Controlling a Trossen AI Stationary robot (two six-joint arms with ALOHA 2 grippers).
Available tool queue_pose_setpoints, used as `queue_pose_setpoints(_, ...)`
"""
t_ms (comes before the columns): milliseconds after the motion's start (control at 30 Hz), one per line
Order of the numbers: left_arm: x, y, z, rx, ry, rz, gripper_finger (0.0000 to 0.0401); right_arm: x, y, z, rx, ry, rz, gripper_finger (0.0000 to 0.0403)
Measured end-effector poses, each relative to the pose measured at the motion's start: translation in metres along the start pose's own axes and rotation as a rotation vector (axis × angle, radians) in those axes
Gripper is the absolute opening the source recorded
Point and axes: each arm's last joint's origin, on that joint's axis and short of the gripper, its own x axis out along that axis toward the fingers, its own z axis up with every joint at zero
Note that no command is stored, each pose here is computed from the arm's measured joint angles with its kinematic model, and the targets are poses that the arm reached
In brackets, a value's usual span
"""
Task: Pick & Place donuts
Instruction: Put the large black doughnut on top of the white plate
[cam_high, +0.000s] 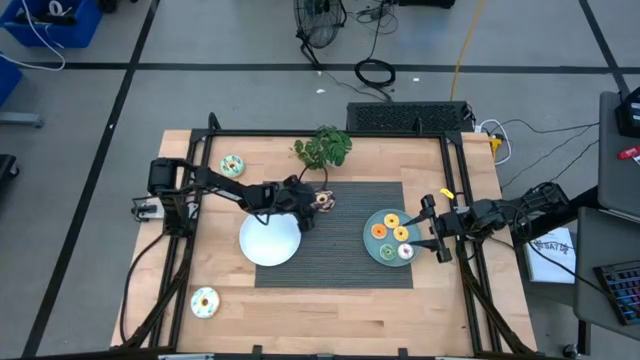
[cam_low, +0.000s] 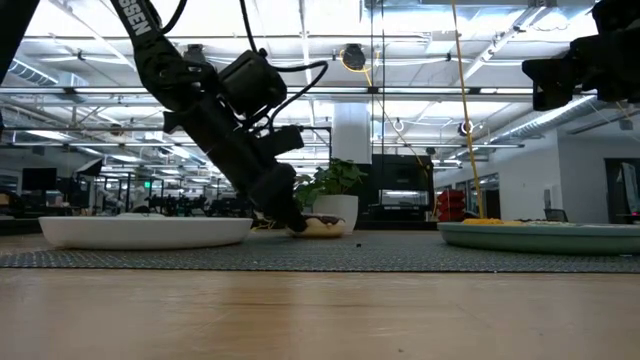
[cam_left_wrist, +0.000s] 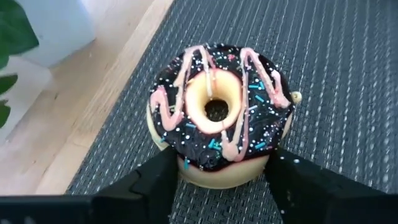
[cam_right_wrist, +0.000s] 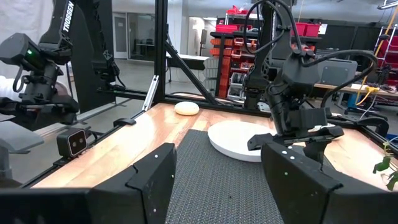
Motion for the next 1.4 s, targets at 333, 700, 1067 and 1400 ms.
queue_pose_setpoints(333,0.000,-0.001,0.010,-0.022,-0.097,-0.011,0.0196,0.000,0.000,0.000,0.000,0.000,0.000,0.0223)
queue_pose_setpoints(700,-0.023,0.002,0.030,-0.046,-0.194,-0.019,0.0215,0.000,0.000,0.000,0.000,0.000,0.000,0.0226)
queue_pose_setpoints(1067,-0.068,-0.003,0.058,-0.065,-0.356,-0.065,0.0217,0.000,0.000,0.000,0.000,0.000,0.000,0.0226)
queue_pose_setpoints(1400,-0.120,-0.007,0.076,-0.034,-0.485,-0.109,0.0217,0.000,0.000,0.000,0.000,0.000,0.000,0.0224)
